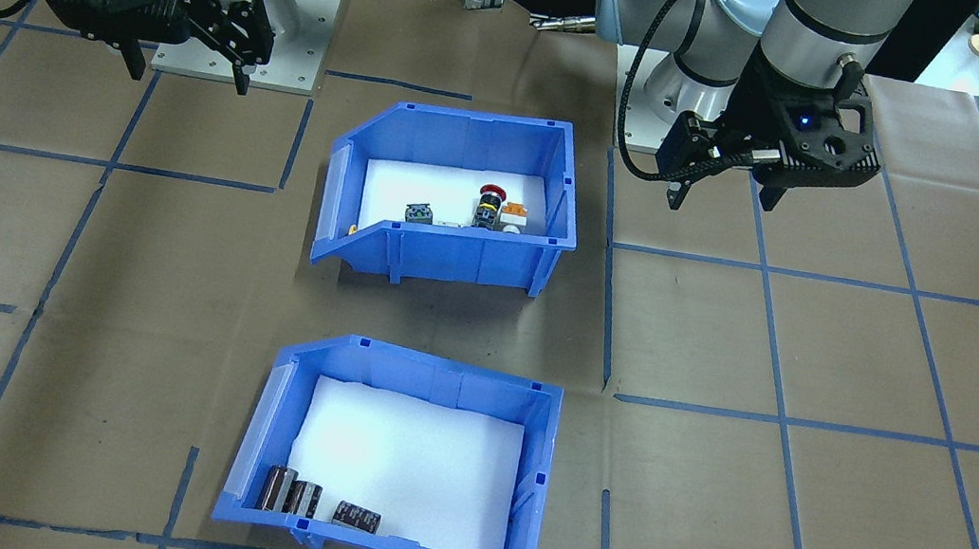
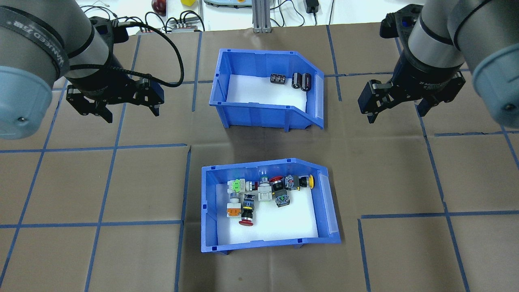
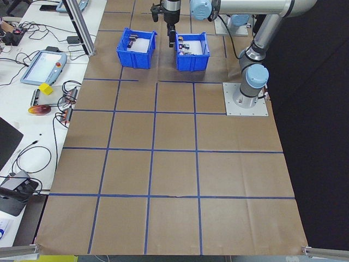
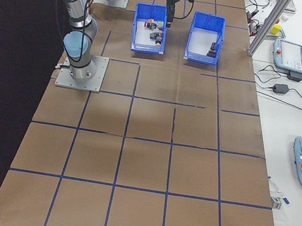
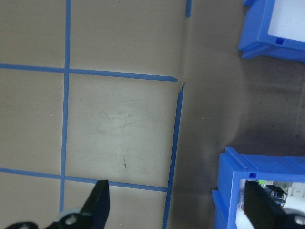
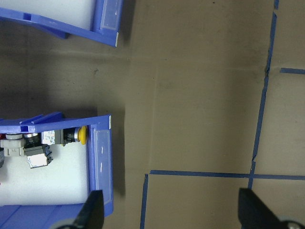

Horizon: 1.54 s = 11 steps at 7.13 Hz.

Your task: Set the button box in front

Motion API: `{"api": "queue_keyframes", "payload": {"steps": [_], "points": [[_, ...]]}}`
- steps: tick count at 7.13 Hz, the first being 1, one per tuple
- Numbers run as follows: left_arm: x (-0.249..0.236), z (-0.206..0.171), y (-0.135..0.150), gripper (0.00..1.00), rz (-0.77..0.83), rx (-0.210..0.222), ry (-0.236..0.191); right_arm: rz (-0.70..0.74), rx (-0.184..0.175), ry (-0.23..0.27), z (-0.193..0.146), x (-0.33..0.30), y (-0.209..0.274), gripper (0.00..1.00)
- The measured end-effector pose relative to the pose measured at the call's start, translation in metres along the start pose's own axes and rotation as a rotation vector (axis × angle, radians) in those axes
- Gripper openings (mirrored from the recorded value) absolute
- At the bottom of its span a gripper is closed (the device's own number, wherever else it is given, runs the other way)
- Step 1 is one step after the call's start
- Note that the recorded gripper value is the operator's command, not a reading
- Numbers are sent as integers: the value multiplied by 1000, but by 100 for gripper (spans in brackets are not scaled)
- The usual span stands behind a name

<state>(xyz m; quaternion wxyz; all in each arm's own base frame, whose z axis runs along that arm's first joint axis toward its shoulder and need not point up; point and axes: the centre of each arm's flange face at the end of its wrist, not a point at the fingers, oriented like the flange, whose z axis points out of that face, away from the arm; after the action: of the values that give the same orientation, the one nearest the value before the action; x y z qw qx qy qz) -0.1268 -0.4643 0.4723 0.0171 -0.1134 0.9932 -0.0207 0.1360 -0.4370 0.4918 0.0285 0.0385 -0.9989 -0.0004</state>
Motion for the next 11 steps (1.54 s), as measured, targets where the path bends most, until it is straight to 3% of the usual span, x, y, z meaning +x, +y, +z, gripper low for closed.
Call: {"api": "queue_keyframes", "payload": {"steps": [2,5,8,11], "points": [[-1,13,-2,98,-220,-20,-12,-93,4,-7,-2,-1,-5,100],[2,32,23,99,-535,-59,-33,-389,3,0,-5,-2,-54,100],[47,43,73,99,-830,-77,-46,-832,-3,0,5,-40,-126,100],[118,63,152,99,-1090,-124,-64,-1169,-3,-9,23,-111,-152,100]]}}
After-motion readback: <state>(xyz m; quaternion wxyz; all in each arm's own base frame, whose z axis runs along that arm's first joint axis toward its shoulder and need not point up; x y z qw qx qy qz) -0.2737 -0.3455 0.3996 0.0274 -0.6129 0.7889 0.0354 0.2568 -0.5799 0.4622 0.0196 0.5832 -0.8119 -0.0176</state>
